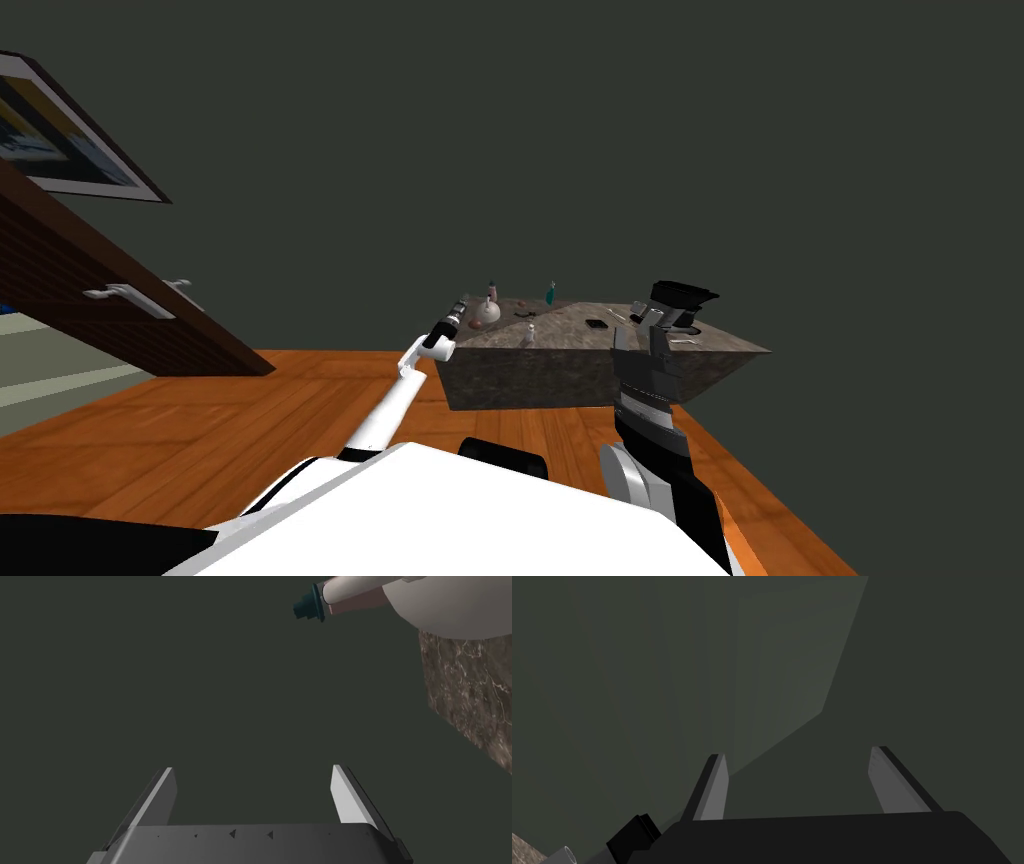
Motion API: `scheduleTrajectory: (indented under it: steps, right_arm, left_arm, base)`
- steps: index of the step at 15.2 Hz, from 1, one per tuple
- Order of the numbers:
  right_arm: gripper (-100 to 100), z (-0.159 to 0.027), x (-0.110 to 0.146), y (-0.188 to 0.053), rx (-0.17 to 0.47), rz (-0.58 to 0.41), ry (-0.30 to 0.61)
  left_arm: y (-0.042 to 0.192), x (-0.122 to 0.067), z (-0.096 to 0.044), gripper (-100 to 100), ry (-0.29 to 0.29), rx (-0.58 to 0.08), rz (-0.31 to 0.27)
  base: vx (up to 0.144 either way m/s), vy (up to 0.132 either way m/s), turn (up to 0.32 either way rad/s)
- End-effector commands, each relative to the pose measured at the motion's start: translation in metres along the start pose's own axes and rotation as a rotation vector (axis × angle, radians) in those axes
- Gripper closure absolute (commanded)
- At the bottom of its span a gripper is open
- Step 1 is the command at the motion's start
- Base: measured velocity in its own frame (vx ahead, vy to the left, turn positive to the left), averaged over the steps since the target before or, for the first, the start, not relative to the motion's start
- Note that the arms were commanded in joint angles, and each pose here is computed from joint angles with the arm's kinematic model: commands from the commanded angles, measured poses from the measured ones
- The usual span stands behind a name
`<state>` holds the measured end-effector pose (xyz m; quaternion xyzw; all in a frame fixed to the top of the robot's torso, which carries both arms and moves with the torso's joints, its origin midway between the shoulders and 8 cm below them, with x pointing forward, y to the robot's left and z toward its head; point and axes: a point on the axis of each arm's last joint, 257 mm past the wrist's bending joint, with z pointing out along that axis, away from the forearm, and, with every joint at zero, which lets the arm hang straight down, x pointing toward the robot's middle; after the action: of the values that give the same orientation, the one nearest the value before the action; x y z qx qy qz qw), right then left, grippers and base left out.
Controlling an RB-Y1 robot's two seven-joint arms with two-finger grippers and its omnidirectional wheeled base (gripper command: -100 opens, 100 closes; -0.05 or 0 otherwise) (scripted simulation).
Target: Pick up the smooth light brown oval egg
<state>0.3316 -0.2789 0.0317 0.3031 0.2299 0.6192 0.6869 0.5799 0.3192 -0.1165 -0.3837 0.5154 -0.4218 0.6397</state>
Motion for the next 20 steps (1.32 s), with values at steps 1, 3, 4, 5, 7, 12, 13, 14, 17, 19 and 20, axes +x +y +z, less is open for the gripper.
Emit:
scheduleTrajectory:
  steps: [1,3,4,5,7,12,13,14,17,19,20]
  right_arm:
    - [0,0.000,0.000,0.000,0.000,0.000,0.000]
    - [0,0.000,0.000,0.000,0.000,0.000,0.000]
    - [0,0.000,0.000,0.000,0.000,0.000,0.000]
    - [0,0.000,0.000,0.000,0.000,0.000,0.000]
    - [0,0.000,0.000,0.000,0.000,0.000,0.000]
    - [0,0.000,0.000,0.000,0.000,0.000,0.000]
    - [0,0.000,0.000,0.000,0.000,0.000,0.000]
    - [0,0.000,0.000,0.000,0.000,0.000,0.000]
    - [0,0.000,0.000,0.000,0.000,0.000,0.000]
    - [0,0.000,0.000,0.000,0.000,0.000,0.000]
    - [0,0.000,0.000,0.000,0.000,0.000,0.000]
  left_arm:
    - [0.015,0.003,0.004,-100,0.006,-0.037,-0.003]
    - [0.023,0.005,0.019,-100,0.015,-0.081,-0.011]
    - [0.032,0.006,0.018,-100,0.017,-0.100,-0.011]
    - [0.034,0.006,0.028,-100,0.021,-0.126,-0.018]
    - [0.049,0.010,0.030,-100,0.028,-0.164,-0.020]
    - [0.068,0.017,0.050,-100,0.049,-0.266,-0.041]
    - [0.073,0.019,0.051,-100,0.052,-0.280,-0.042]
    - [0.080,0.020,0.049,-100,0.054,-0.294,-0.042]
    - [0.089,0.026,0.058,-100,0.067,-0.349,-0.054]
    - [0.094,0.031,0.064,-100,0.079,-0.394,-0.066]
    - [0.099,0.033,0.065,-100,0.082,-0.407,-0.066]
  base:
    - [-0.021,-0.022,0.009]
    - [-0.029,-0.033,0.027]
    - [-0.028,-0.026,0.013]
    - [-0.035,-0.026,0.034]
    - [-0.033,-0.024,0.019]
    - [-0.024,-0.021,0.016]
    - [-0.030,-0.023,0.027]
    - [-0.024,-0.020,0.010]
    - [-0.027,-0.026,0.022]
    - [-0.016,-0.012,0.009]
    - [-0.027,-0.021,0.023]
